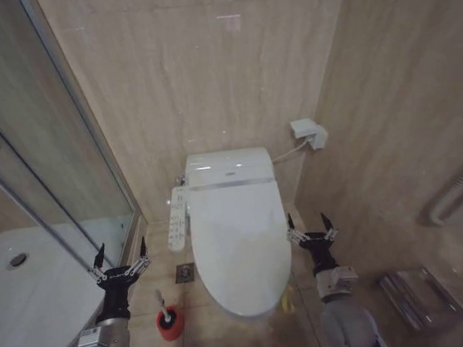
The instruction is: Open the toilet lid, clean the toilet bowl with a toilet brush, close the toilet lid, and flush.
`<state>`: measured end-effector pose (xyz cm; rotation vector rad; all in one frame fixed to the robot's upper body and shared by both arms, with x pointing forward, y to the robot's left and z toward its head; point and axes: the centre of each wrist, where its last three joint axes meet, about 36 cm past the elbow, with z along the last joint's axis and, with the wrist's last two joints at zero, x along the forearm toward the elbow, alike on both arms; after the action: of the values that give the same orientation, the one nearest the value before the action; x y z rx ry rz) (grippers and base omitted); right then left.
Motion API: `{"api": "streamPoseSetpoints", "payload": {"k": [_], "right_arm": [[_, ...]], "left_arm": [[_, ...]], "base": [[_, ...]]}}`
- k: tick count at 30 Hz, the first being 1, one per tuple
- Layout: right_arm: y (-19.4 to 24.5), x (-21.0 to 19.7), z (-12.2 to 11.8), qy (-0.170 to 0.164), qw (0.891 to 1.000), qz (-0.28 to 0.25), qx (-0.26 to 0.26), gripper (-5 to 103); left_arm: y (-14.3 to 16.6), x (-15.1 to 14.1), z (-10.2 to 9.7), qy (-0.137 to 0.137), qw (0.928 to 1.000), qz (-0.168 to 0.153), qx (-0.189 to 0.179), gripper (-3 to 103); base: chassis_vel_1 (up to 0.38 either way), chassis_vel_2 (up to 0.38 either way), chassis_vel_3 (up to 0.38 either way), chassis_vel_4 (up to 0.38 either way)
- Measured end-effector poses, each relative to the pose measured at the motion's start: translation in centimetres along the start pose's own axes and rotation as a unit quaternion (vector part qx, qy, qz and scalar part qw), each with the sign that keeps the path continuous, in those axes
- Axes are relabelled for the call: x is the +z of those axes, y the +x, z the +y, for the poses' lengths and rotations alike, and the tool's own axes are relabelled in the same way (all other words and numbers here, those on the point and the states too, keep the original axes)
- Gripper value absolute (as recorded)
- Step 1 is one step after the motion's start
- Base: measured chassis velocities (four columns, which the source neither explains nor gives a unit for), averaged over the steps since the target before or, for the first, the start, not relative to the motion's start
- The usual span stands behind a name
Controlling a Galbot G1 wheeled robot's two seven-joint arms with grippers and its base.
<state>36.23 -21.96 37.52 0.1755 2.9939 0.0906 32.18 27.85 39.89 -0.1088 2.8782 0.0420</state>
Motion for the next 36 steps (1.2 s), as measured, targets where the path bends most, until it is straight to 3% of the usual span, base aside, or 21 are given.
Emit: {"api": "streamPoseSetpoints", "payload": {"k": [11,19,32,36], "right_arm": [[0.3,0.2,-0.1,0.003,1.000,-0.009,0.001,100],[0.7,0.4,-0.4,0.023,1.000,-0.009,0.001,100],[1.4,1.1,0.1,0.015,1.000,-0.015,0.000,100],[2.5,2.4,0.2,0.025,1.000,0.006,-0.008,100]], "left_arm": [[0.0,0.0,0.0,0.000,1.0000,0.000,0.000,100],[0.0,0.0,0.0,0.000,1.0000,0.000,0.000,100],[0.0,0.0,0.0,0.000,1.0000,0.000,0.000,100],[0.0,0.0,0.0,0.000,1.0000,0.001,0.000,100]], "base": [[0.037,-0.054,-0.030,0.042],[0.000,0.000,0.000,0.000],[0.070,-0.071,-0.066,0.063],[0.141,-0.129,-0.124,0.120]]}}
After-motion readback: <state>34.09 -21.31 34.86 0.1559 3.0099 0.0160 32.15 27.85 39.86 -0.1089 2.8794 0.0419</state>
